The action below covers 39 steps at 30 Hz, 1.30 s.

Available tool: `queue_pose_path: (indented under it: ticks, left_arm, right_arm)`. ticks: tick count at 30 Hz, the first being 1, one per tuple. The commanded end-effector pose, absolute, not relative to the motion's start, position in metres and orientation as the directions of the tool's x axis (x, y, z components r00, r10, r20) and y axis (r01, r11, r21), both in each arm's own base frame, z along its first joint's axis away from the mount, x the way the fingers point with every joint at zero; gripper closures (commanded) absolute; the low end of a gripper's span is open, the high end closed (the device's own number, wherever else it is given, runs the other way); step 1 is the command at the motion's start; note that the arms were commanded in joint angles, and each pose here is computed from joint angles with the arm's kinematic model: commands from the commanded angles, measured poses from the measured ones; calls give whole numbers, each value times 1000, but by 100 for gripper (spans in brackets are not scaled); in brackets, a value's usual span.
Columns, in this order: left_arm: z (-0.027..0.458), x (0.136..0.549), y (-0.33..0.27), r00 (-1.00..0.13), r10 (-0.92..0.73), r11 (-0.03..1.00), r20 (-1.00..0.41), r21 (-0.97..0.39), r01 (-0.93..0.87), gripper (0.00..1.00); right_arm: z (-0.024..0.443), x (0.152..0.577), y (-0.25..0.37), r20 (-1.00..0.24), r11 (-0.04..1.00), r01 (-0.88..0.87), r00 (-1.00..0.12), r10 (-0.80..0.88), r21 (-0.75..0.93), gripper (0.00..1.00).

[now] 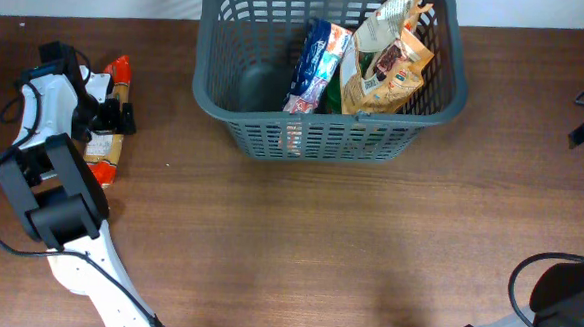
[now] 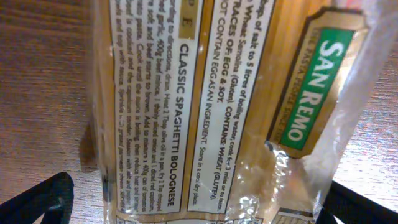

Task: Pack container
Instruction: 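Release the pack, withdraw left gripper, and grasp the San Remo spaghetti, then lift the spaghetti packet and lower it into the basket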

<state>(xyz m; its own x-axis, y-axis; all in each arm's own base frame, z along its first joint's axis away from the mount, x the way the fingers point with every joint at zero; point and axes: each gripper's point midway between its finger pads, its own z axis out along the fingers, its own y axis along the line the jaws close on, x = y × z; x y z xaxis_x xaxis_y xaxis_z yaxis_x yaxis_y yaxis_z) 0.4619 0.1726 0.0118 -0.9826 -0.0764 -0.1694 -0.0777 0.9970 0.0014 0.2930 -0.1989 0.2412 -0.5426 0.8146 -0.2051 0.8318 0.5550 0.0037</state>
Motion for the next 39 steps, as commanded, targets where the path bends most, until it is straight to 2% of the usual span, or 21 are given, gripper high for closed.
queue_pose_path:
  ticks: [1,19,31,33,34,35,36,39]
  left_arm:
    - [5,460,171,-985,-65,998,-160,-14,-63,1]
    - [5,459,174,-986,-66,998,-156,4,-67,1]
    - [-12,450,173,-988,-71,997,-137,-2,-71,0]
    - [-12,450,173,-988,-71,997,-137,-3,-71,11]
    - [-12,451,173,-988,-71,997,-138,-3,-71,29]
    - [-12,451,173,-988,-72,997,-138,-3,-72,40]
    - [-12,451,173,-987,-80,997,-141,-3,-80,61]
    - [-12,454,174,-980,-123,992,-154,-6,-124,92]
  right_arm:
    - [246,290,-200,-218,542,840,-528,821,10,1]
    - [246,290,-200,-218,542,840,-528,821,10,1]
    - [246,290,-200,-218,542,840,-528,821,10,1]
    - [246,290,-200,-218,542,840,-528,821,10,1]
    - [246,290,-200,-218,542,840,-528,821,10,1]
    - [246,290,-200,-218,542,840,-528,821,10,1]
    - [246,290,-200,-218,542,840,-528,821,10,1]
    - [246,290,-200,-218,542,840,-528,821,10,1]
